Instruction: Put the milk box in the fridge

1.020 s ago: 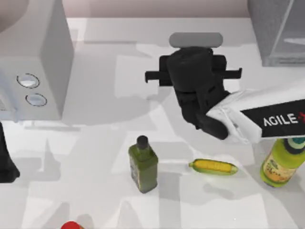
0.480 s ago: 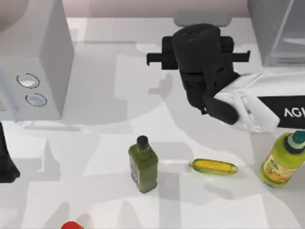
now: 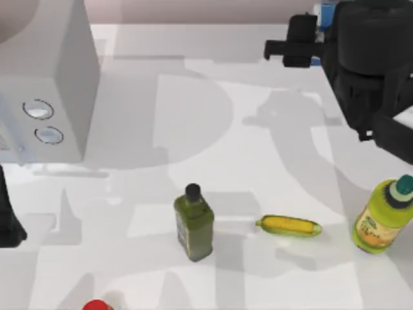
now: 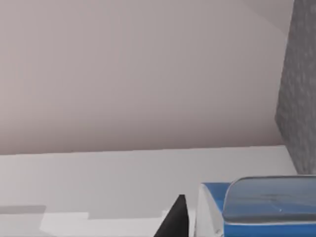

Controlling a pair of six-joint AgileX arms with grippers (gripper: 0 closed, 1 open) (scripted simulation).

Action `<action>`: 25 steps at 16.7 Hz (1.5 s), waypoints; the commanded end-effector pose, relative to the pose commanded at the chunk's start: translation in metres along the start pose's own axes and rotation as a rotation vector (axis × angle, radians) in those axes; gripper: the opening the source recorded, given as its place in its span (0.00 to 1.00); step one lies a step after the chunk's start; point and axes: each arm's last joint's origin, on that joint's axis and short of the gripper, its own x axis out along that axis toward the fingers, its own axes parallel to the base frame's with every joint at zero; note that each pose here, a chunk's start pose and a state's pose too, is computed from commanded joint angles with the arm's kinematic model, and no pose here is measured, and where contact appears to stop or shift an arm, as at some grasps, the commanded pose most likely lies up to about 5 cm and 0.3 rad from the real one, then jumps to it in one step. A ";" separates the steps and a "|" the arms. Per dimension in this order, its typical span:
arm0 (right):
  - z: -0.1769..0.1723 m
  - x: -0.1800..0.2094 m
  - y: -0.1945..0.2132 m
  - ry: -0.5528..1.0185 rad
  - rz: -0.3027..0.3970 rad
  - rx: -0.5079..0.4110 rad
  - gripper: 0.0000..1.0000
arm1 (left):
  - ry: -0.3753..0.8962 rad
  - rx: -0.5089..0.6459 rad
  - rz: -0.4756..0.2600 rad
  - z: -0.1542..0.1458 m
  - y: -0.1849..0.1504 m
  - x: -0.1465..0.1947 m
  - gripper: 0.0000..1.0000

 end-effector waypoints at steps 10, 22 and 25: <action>-0.024 -0.139 -0.148 -0.147 0.005 0.002 0.00 | 0.000 0.000 0.000 0.000 0.000 0.000 1.00; -0.122 -0.170 -0.187 -0.230 -0.009 -0.056 0.00 | 0.000 0.000 0.000 0.000 0.000 0.000 1.00; -0.122 -0.170 -0.187 -0.230 -0.009 -0.056 0.00 | 0.000 0.000 0.000 0.000 0.000 0.000 1.00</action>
